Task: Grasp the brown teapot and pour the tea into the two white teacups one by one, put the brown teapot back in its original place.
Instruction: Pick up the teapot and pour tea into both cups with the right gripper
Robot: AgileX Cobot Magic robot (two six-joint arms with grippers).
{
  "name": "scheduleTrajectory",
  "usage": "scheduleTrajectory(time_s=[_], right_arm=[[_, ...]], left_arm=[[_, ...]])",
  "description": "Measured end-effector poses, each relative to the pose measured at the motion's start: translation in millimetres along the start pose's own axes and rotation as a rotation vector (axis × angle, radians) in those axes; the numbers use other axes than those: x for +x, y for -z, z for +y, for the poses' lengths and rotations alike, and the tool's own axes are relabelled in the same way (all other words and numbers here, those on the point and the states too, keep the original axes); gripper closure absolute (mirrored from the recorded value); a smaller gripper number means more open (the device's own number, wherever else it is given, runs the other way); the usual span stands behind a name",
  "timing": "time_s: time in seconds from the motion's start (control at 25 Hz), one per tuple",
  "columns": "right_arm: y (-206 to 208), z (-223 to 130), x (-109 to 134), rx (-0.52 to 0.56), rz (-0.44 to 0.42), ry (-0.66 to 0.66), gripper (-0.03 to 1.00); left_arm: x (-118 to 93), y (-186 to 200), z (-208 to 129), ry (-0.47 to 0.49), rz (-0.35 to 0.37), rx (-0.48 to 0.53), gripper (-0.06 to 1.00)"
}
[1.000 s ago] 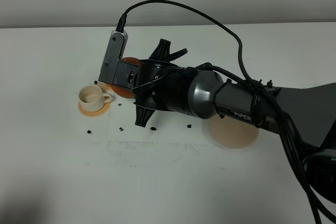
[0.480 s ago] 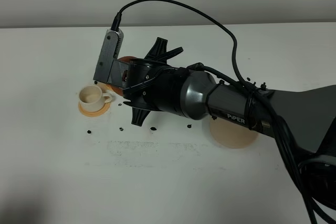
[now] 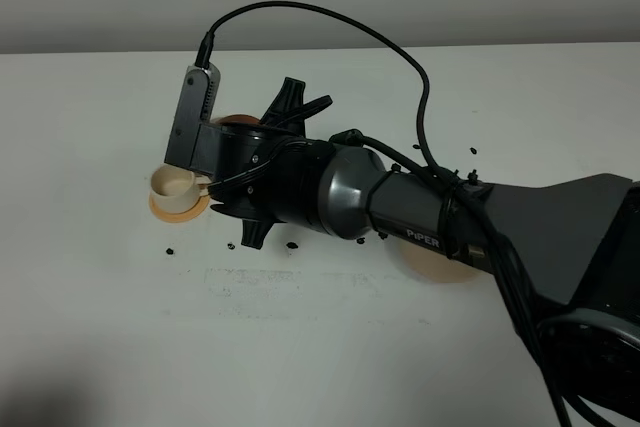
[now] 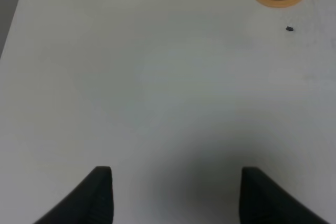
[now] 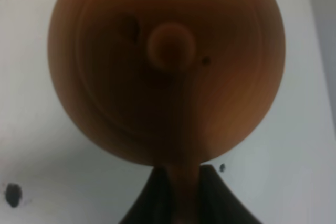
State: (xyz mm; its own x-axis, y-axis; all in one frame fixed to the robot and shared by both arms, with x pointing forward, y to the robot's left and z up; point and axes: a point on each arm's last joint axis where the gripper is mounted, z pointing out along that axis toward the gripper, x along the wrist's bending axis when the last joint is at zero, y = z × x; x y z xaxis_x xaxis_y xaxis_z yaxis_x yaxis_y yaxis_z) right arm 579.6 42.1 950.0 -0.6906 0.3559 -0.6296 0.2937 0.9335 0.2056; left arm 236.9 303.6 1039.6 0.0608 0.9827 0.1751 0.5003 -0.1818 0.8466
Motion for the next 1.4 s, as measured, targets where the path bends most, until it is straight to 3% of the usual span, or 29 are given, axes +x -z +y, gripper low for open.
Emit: scheduleTrajectory(time_s=[1.4], right_arm=[[0.8, 15.2, 10.9, 0.000, -0.172, 0.203, 0.88]], left_arm=[[0.0, 0.0, 0.0, 0.000, 0.000, 0.000, 0.44]])
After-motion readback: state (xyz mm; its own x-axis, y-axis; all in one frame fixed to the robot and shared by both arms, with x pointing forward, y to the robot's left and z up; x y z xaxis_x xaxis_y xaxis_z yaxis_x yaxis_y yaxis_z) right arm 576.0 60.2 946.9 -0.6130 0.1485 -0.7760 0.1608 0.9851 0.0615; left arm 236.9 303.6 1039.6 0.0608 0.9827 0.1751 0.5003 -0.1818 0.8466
